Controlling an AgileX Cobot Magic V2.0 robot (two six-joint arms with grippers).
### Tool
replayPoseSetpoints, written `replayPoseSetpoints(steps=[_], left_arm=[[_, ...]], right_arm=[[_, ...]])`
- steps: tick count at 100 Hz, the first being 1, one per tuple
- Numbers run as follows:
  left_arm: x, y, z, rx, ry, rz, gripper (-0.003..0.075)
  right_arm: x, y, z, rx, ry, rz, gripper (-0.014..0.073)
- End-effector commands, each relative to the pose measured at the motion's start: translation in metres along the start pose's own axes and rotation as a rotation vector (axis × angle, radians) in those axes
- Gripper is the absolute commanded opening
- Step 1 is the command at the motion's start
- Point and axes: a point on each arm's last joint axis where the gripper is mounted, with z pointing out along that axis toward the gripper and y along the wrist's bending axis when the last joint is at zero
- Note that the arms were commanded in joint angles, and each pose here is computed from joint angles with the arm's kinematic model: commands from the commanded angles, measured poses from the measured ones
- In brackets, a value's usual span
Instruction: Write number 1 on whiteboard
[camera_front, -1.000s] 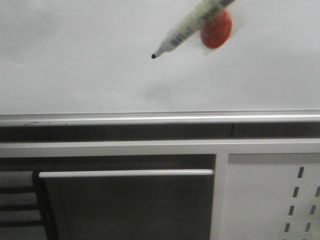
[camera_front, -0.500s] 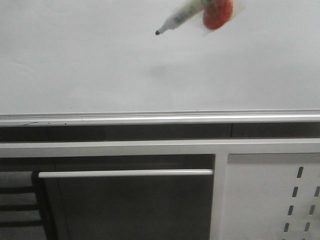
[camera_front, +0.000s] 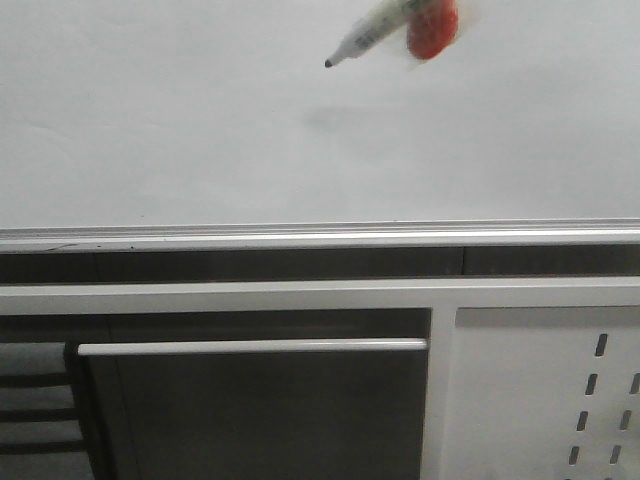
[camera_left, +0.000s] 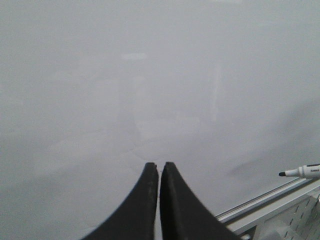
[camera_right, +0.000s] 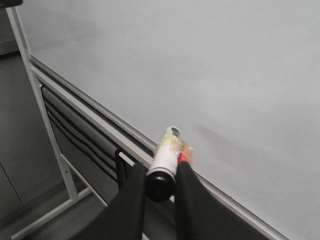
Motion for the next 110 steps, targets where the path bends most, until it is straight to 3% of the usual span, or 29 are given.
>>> replayPoseSetpoints(steps=[1, 45, 80, 110], left_arm=[[-0.009, 0.003, -0.002, -0.034, -0.048, -0.041, -0.002], [0.015, 0.005, 0.002, -0.046, 0.013, -0.078, -0.002], [0.015, 0.005, 0.002, -0.048, 0.011, -0.082, -0.002], [0.015, 0.005, 0.002, -0.048, 0.011, -0.075, -0.002]], right_arm=[[-0.014, -0.005, 0.001, 0.054, -0.085, -0.012, -0.0041], [-0.02, -0.008, 0.001, 0.08, -0.121, -0.045, -0.0041], [-0.027, -0.014, 0.027, 0.12, -0.108, -0.079, -0.0041], [-0.013, -0.019, 0.057, 0.155, -0.049, -0.112, -0.0041]])
